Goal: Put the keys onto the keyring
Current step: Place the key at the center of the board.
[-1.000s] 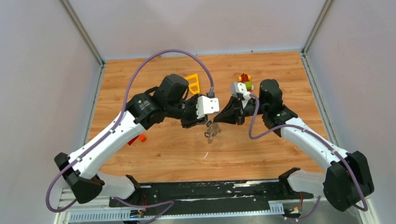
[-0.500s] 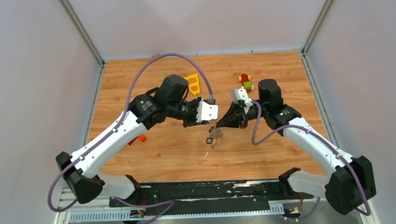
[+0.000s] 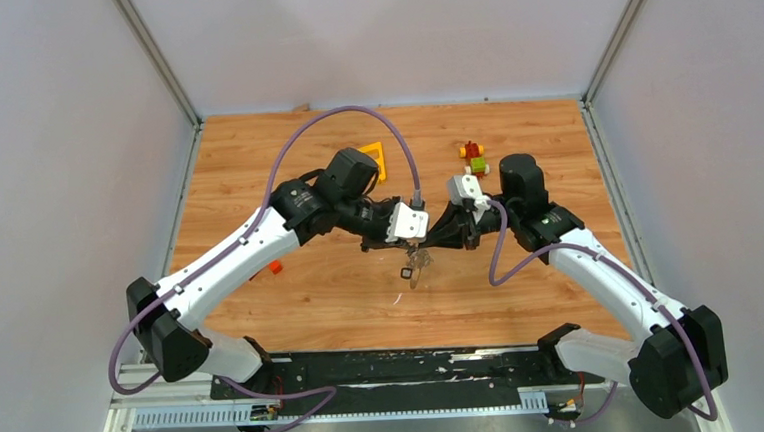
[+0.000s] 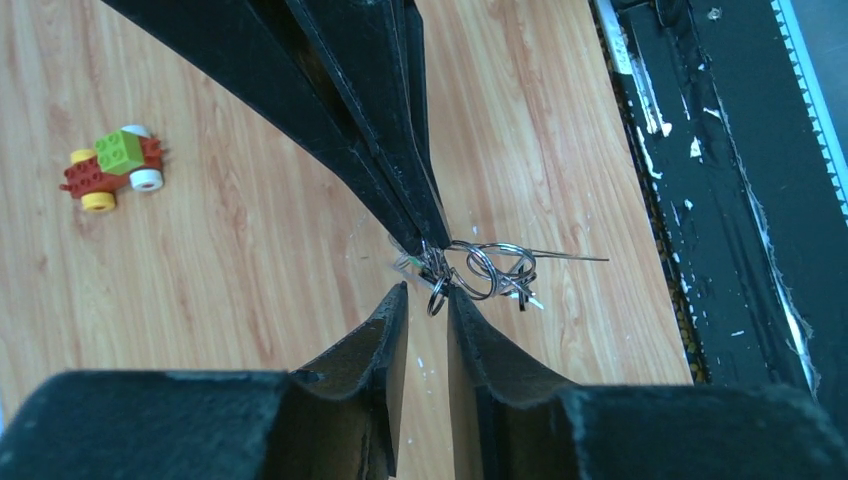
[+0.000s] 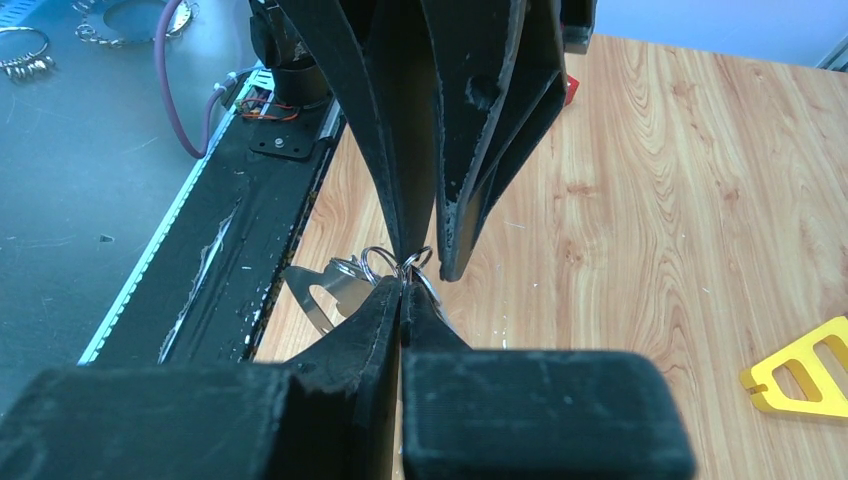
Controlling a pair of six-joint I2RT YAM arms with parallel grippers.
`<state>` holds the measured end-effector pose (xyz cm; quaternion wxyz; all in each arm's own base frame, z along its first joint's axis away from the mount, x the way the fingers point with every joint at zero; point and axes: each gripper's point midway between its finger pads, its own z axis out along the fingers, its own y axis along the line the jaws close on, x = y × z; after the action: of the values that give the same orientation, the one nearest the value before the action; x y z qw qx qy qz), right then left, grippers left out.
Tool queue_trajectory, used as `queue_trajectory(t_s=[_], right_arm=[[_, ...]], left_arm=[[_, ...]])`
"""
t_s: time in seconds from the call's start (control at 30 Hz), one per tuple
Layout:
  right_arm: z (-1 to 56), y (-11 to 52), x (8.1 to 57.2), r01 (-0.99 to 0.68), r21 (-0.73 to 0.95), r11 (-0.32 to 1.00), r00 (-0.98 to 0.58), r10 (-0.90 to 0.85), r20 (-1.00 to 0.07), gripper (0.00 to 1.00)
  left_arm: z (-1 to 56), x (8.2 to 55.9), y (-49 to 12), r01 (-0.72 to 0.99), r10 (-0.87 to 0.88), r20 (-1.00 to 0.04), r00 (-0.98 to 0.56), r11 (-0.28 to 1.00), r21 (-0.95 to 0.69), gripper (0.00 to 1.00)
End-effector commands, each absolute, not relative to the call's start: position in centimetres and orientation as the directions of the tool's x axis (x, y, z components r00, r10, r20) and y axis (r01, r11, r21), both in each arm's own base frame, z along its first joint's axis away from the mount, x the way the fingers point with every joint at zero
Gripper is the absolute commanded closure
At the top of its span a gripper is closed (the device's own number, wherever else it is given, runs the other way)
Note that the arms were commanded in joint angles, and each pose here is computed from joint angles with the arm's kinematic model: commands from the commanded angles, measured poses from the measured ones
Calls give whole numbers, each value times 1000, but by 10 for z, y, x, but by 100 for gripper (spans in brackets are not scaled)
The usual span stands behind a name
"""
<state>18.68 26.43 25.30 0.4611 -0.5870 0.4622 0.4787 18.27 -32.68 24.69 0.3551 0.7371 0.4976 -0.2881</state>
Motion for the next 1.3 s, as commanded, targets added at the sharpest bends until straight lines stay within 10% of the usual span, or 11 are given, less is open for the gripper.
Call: queue_trajectory(t_s=[0.0,0.47,1.27], right_arm=[[278,264,184,-966,-198,-168,209,-51,-977,100],[277,265,186,-967,-200,-157,211,-54,-976,100],[280,264,182,-960,-239,-147,248,-46,-968,100]], left_arm=[[247,179,-330,933,508,-789,344,-282,225,74],[240,184,-327,935,549,-762,342,-278,219,99],[254,204,-349,958,530,-799,283,-190,213,100]])
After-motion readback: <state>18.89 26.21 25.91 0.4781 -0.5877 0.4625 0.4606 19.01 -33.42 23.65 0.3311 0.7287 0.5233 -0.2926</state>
